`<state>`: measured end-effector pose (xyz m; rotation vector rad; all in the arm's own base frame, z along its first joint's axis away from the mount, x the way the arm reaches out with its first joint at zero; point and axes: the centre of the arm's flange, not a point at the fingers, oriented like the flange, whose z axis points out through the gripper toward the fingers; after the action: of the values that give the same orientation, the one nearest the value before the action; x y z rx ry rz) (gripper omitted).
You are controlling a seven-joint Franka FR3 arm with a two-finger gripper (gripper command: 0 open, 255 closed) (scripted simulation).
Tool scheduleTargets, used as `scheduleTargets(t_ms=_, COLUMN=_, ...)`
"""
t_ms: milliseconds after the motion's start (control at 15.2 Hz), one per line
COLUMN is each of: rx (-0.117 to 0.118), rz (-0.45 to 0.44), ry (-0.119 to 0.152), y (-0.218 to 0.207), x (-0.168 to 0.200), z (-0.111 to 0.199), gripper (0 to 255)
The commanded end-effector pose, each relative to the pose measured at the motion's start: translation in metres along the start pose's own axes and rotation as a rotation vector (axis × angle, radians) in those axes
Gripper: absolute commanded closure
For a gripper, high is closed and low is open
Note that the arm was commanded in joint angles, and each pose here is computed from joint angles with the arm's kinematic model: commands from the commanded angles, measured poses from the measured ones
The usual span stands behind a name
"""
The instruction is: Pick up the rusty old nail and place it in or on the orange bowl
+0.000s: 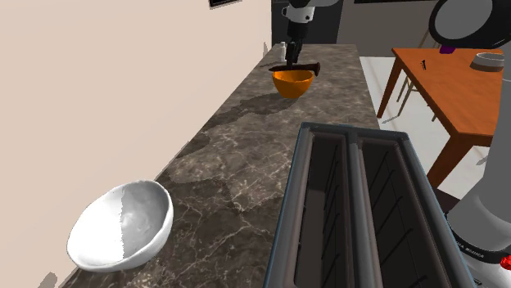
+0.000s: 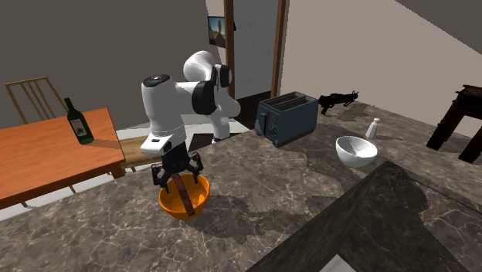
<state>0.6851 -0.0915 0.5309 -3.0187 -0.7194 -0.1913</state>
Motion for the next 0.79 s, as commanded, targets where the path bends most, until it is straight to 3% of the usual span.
scheduleTargets(t_ms=0, rx=0.000, rz=0.000, ry=0.000, y=0.000, x=0.000, z=0.000, gripper=0)
scheduleTargets(t_ms=264, rx=0.000, rz=0.000, ry=0.000, y=0.000, x=0.000, z=-0.050, gripper=0)
scheduleTargets(t_ms=726, rx=0.000, rz=0.000, ry=0.000, y=0.000, x=0.000, z=-0.050, gripper=0)
